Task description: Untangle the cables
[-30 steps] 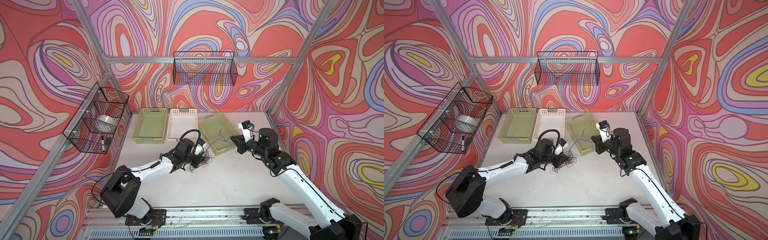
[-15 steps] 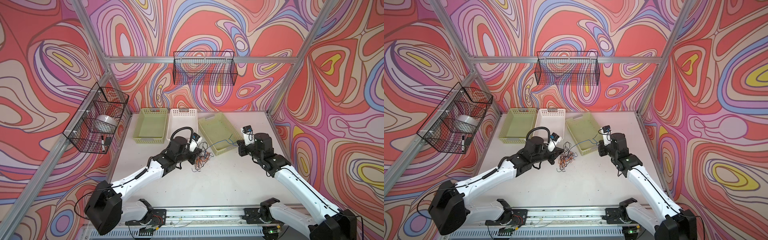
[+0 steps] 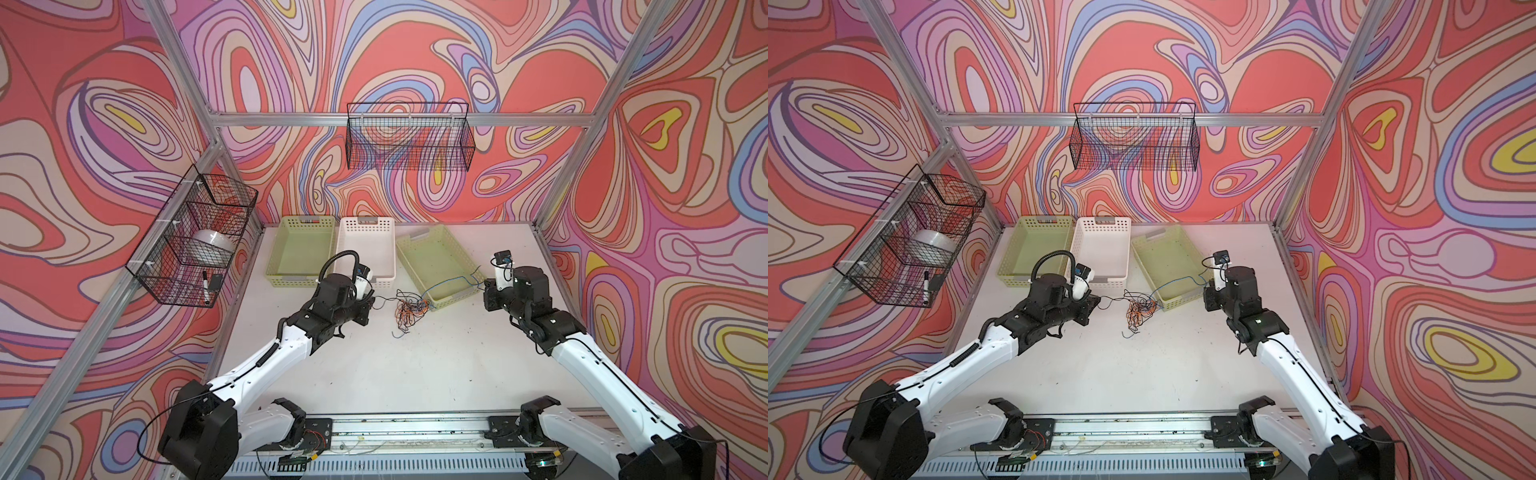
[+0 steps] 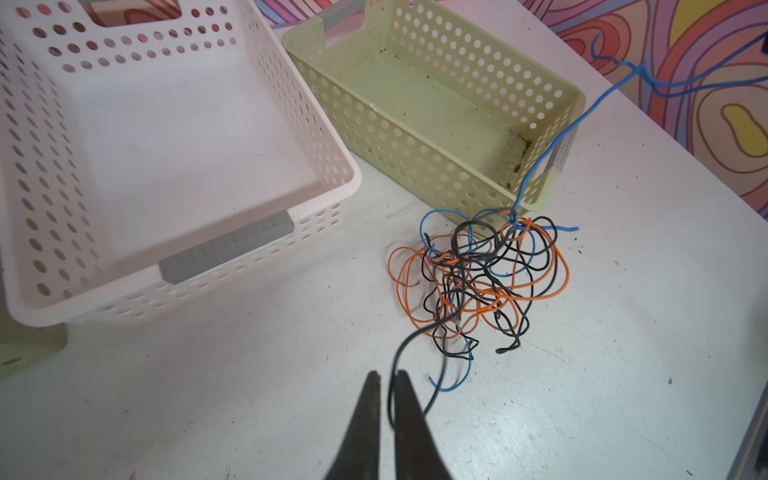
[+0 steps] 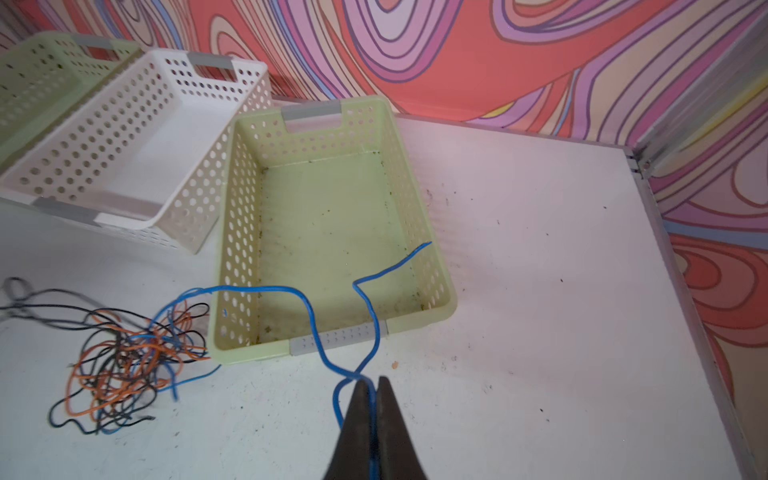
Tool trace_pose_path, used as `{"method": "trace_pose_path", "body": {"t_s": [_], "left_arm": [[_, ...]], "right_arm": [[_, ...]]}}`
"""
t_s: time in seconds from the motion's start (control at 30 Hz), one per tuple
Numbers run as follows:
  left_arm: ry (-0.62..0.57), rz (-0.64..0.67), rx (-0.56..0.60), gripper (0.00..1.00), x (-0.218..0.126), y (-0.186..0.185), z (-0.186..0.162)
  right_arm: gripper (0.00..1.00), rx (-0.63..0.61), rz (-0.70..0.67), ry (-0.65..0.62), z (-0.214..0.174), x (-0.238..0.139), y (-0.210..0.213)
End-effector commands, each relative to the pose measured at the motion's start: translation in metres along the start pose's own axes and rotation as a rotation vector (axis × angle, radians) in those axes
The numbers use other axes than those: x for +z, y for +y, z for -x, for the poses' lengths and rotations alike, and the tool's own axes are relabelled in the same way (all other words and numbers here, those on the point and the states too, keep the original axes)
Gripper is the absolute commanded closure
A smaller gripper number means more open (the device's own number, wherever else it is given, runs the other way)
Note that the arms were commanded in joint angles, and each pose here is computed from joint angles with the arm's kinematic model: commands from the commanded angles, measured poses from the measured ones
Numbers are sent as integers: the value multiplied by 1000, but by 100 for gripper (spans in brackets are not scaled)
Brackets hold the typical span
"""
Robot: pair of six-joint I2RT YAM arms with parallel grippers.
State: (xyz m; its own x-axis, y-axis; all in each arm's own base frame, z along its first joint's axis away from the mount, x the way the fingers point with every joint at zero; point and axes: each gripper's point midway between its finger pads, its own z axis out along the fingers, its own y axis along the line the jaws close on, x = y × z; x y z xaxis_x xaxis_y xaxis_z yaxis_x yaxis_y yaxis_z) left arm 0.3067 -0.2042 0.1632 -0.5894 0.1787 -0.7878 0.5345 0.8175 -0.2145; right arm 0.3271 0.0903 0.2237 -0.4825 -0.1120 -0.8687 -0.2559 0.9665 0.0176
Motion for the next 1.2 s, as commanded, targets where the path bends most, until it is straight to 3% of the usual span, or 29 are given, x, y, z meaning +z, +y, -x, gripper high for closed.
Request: {"method": "trace_pose_path", "body": {"t_s": [0.0, 0.1, 0.27, 0.47, 0.6, 0.73, 0.9, 0.97, 1.07, 1.17], "left_arm": [[43, -106, 1, 44, 6, -21, -9], [40, -154, 68, 36, 11, -44, 0], [59, -202, 188, 31, 30, -79, 9], [83, -248, 190, 29, 55, -93, 10], [118, -257, 163, 31, 71, -93, 1], [174, -261, 154, 45, 78, -91, -13], [151, -284, 153, 59, 68, -94, -16], [142, -291, 155, 59, 63, -95, -17], [138, -289, 158, 43, 58, -94, -20], [119, -267, 171, 44, 53, -90, -19]], "right_arm": [[100, -44, 198, -68, 20, -11, 34], [100, -78, 293, -82, 23, -15, 54], [100, -105, 340, -103, 30, -20, 66], [100, -116, 353, -129, 40, -28, 72], [100, -114, 355, -150, 47, -33, 74], [100, -102, 298, -152, 50, -32, 65], [100, -88, 210, -169, 60, -31, 50], [100, -85, 213, -175, 62, -30, 51], [100, -90, 260, -186, 65, -32, 59], [100, -94, 299, -176, 62, -30, 66]]}}
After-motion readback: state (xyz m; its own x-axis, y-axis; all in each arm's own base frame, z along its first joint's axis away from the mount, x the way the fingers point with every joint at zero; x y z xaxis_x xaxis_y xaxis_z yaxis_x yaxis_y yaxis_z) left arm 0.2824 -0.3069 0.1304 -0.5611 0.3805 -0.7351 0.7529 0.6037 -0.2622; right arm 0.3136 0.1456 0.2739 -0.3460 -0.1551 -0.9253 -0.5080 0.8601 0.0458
